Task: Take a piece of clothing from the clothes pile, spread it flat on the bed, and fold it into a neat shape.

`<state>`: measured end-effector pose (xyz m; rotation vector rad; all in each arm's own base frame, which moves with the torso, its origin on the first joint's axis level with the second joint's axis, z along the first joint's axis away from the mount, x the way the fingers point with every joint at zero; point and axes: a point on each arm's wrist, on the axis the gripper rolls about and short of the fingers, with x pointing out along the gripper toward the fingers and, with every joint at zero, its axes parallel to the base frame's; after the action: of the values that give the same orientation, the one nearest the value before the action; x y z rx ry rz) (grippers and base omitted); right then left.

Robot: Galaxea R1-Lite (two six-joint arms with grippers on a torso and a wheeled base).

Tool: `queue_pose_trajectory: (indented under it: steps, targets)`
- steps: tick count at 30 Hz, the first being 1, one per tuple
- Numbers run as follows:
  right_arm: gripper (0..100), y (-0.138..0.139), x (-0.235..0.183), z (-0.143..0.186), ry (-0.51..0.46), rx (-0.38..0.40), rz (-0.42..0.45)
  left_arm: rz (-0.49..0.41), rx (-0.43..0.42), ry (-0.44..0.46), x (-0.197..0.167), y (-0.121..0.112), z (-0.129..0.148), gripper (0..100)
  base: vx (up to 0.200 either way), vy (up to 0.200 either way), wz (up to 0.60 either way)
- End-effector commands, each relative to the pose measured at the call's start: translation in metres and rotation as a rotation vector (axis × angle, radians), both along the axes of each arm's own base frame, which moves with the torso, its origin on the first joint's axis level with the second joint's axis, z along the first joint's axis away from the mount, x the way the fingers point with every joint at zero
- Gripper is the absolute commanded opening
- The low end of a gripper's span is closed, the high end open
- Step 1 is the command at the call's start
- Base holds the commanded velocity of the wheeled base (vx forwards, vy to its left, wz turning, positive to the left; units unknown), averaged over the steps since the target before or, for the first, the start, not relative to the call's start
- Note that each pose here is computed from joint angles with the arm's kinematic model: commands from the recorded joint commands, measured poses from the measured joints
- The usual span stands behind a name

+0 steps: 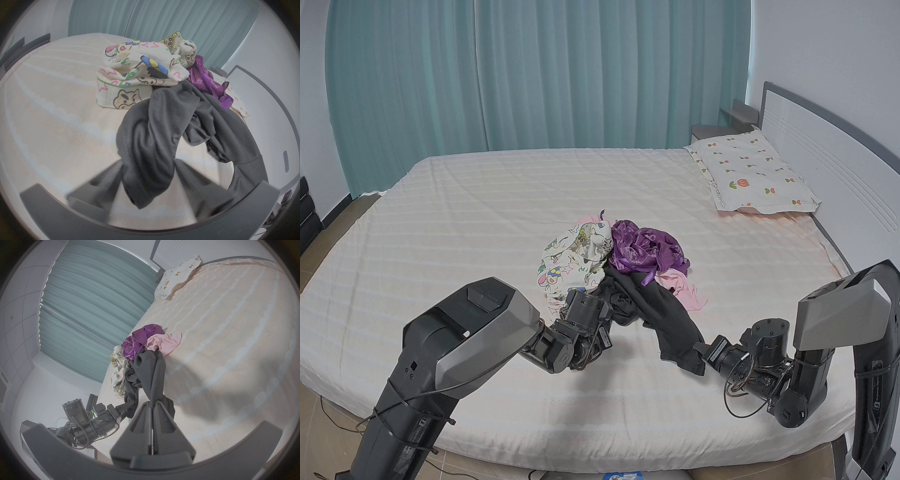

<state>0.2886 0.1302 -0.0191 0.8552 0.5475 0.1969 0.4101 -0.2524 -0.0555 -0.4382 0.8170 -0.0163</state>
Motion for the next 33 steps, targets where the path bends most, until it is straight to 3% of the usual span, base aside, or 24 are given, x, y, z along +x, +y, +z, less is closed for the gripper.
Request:
queue_pose_trajectory:
  steps: [1, 4, 8, 9, 10, 11, 12, 15, 16, 17, 19, 21, 25, 29, 33]
  targets:
    - [0, 0.002, -0.001, 0.003, -0.017, 0.01, 0.008, 0.026, -0.022, 0.005, -0.001, 0.003, 0.006, 0, 0.0, 0.0, 0.0]
    - [0, 0.003, -0.002, 0.005, -0.02, 0.011, 0.011, 0.065, -0.066, 0.002, -0.004, 0.007, 0.019, 0, 0.0, 0.0, 0.0]
    - [0, 0.006, -0.002, 0.024, -0.08, 0.038, 0.016, 0.084, -0.189, -0.041, -0.022, 0.02, 0.07, 0, 0.0, 0.0, 0.0]
    - [0, 0.006, -0.002, 0.025, -0.083, 0.039, 0.016, 0.082, -0.192, -0.044, -0.023, 0.02, 0.071, 0, 0.0, 0.0, 0.0]
    - [0, 0.005, -0.003, 0.043, -0.133, 0.061, 0.017, 0.07, -0.238, -0.089, -0.032, 0.026, 0.094, 0, 0.0, 0.0, 0.0]
    - [0, 0.005, -0.003, 0.044, -0.138, 0.062, 0.016, 0.068, -0.242, -0.094, -0.033, 0.026, 0.097, 0, 0.0, 0.0, 0.0]
    - [0, 0.003, -0.004, 0.07, -0.219, 0.091, 0.015, 0.07, -0.28, -0.148, -0.042, 0.037, 0.12, 0, 0.0, 0.0, 0.0]
    - [0, -0.004, -0.007, 0.125, -0.403, 0.147, 0.004, 0.077, -0.338, -0.241, -0.055, 0.053, 0.154, 0, 0.0, 0.0, 0.0]
    - [0, -0.004, -0.007, 0.125, -0.403, 0.147, 0.004, 0.077, -0.338, -0.241, -0.055, 0.053, 0.154, 0, 0.0, 0.0, 0.0]
    - [0, -0.007, -0.011, 0.151, -0.495, 0.162, 0.009, 0.085, -0.368, -0.294, -0.062, 0.064, 0.173, 0, 0.0, 0.0, 0.0]
    - [0, -0.007, -0.012, 0.153, -0.503, 0.163, 0.009, 0.085, -0.369, -0.297, -0.062, 0.064, 0.174, 0, 0.0, 0.0, 0.0]
    - [0, -0.011, -0.017, 0.187, -0.646, 0.158, 0.019, 0.095, -0.429, -0.405, -0.08, 0.083, 0.216, 0, 0.0, 0.0, 0.0]
    - [0, -0.012, -0.016, 0.214, -0.766, 0.156, 0.034, 0.103, -0.484, -0.521, -0.098, 0.101, 0.262, 0, 0.0, 0.0, 0.0]
    - [0, -0.012, -0.012, 0.221, -0.8, 0.152, 0.029, 0.117, -0.506, -0.579, -0.108, 0.113, 0.282, 0, 0.0, 0.0, 0.0]
    - [0, -0.007, -0.008, 0.19, -0.689, 0.117, 0.047, 0.14, -0.471, -0.521, -0.111, 0.121, 0.265, 0, 0.0, 0.0, 0.0]
